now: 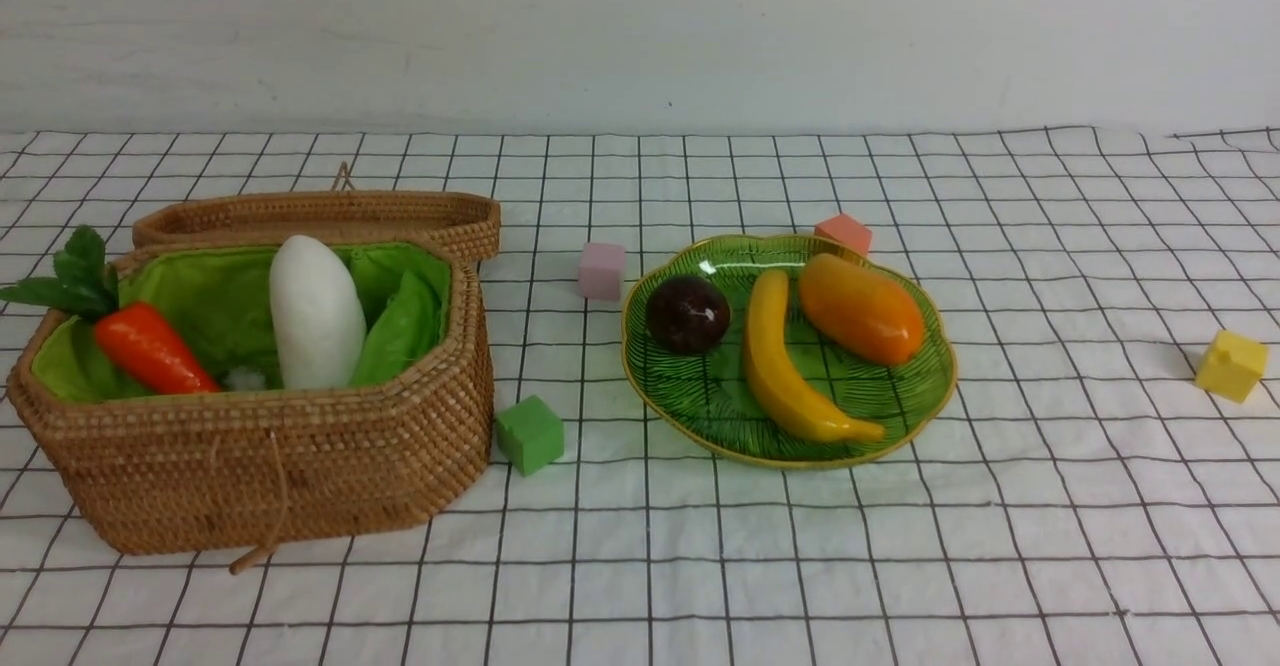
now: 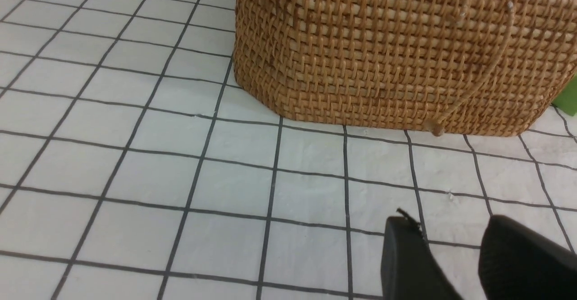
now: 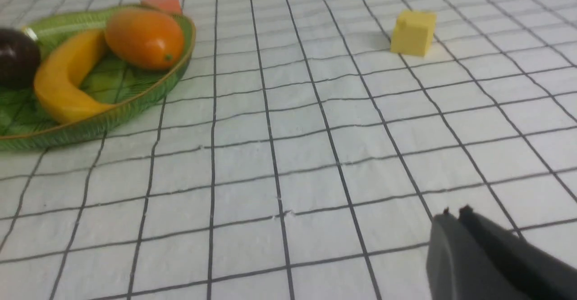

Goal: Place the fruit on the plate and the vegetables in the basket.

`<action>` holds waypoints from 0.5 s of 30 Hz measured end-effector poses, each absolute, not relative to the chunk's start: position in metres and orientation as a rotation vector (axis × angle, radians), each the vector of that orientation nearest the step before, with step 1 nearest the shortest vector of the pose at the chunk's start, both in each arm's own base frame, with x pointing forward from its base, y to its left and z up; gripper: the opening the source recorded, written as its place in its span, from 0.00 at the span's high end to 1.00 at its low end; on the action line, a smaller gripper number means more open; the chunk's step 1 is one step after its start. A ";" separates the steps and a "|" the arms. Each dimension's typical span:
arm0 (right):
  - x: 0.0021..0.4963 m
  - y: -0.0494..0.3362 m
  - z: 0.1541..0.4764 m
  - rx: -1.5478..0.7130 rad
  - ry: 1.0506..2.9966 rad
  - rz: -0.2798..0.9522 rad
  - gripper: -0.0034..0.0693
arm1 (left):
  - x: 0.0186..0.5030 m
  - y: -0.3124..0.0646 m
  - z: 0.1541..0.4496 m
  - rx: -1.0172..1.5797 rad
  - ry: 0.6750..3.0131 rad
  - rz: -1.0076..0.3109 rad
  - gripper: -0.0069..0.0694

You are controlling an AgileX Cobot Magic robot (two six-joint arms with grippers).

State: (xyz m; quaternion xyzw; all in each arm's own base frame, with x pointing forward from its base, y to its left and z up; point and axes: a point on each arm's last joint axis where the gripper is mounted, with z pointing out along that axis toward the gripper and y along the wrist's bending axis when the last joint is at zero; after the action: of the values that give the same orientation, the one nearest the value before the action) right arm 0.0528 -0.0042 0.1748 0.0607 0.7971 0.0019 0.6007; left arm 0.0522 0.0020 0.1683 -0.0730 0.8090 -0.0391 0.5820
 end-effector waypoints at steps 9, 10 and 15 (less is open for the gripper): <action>0.053 -0.002 0.174 0.132 1.857 0.026 0.91 | 0.052 0.002 0.168 -0.170 1.888 -0.091 0.60; 0.053 -0.002 0.174 0.132 1.857 0.026 0.91 | 0.052 0.002 0.168 -0.170 1.888 -0.091 0.60; 0.053 -0.002 0.174 0.131 1.857 0.026 0.90 | 0.052 0.002 0.168 -0.170 1.888 -0.091 0.60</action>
State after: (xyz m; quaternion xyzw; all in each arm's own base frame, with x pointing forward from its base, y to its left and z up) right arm 0.0525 -0.0024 0.1745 0.0564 0.8002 0.0111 0.5969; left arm 0.0522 0.0020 0.1684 -0.0729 0.8087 -0.0392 0.5824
